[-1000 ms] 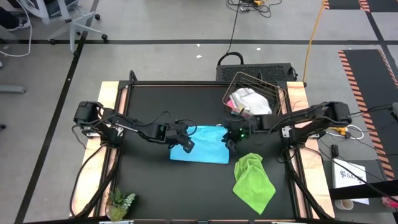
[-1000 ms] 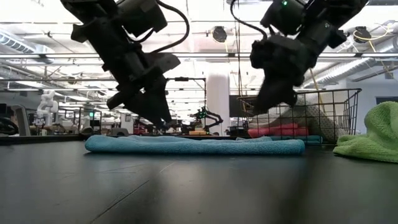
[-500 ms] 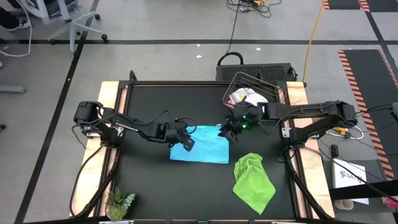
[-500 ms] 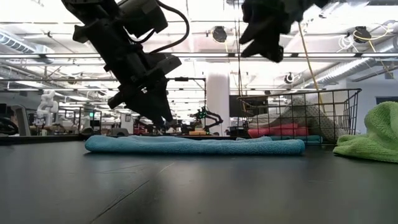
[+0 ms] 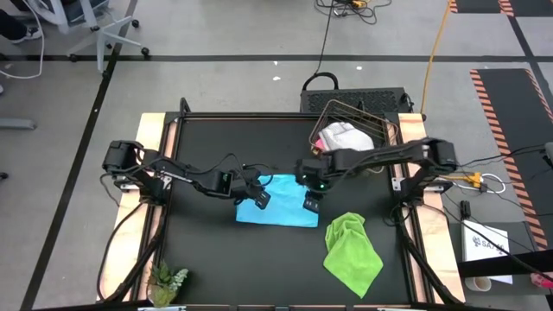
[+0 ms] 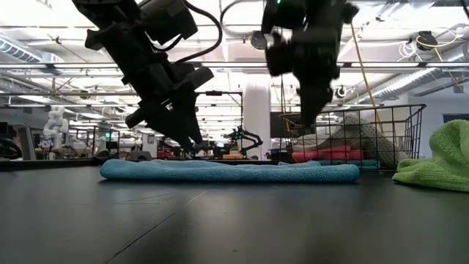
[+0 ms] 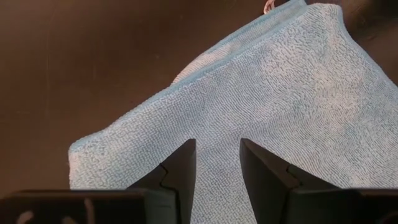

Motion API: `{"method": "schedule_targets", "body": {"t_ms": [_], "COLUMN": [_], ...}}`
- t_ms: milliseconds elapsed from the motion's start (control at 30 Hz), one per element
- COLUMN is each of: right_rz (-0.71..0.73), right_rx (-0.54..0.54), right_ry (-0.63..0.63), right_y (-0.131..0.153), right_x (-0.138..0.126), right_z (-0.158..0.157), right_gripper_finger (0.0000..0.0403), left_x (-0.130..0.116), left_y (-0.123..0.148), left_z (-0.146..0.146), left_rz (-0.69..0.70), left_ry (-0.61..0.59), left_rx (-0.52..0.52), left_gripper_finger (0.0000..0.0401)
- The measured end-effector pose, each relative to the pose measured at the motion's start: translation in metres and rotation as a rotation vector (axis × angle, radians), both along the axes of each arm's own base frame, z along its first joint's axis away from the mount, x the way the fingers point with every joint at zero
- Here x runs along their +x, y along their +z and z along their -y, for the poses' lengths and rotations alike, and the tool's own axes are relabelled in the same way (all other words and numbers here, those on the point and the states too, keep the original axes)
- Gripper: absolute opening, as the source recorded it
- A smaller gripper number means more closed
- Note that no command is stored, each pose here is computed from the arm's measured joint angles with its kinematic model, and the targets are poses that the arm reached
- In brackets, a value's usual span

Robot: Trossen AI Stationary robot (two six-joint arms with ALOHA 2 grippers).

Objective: Fold microfiber towels
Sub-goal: Fold the blue towel

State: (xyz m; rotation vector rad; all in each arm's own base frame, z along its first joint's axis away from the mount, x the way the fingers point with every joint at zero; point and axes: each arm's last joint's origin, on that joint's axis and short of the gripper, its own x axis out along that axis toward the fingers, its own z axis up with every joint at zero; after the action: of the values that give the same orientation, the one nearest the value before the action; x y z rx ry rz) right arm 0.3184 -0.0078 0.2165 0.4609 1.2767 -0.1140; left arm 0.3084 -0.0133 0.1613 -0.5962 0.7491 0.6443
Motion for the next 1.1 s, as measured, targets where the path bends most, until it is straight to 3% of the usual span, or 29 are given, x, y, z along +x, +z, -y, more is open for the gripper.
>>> {"method": "schedule_targets", "body": {"t_ms": [300, 767, 1100], "right_rz": [-0.123, -0.125, -0.192], "right_rx": [-0.099, -0.17, -0.18], "right_ry": [0.035, -0.052, -0.09], "right_y": [-0.041, -0.042, -0.064], "right_x": [0.012, 0.01, -0.007], "right_z": [0.012, 0.041, 0.05], "right_gripper_finger": [0.0149, 0.0206, 0.0215], "left_x": [0.0, 0.0, 0.0], "left_y": [0.0, 0.0, 0.0], "left_z": [0.0, 0.0, 0.0], "left_rz": [-0.002, -0.002, -0.002], "left_ry": [0.001, 0.001, 0.001], "left_rx": [-0.001, 0.0, 0.0], "left_gripper_finger": [0.0126, 0.0126, 0.0126]}}
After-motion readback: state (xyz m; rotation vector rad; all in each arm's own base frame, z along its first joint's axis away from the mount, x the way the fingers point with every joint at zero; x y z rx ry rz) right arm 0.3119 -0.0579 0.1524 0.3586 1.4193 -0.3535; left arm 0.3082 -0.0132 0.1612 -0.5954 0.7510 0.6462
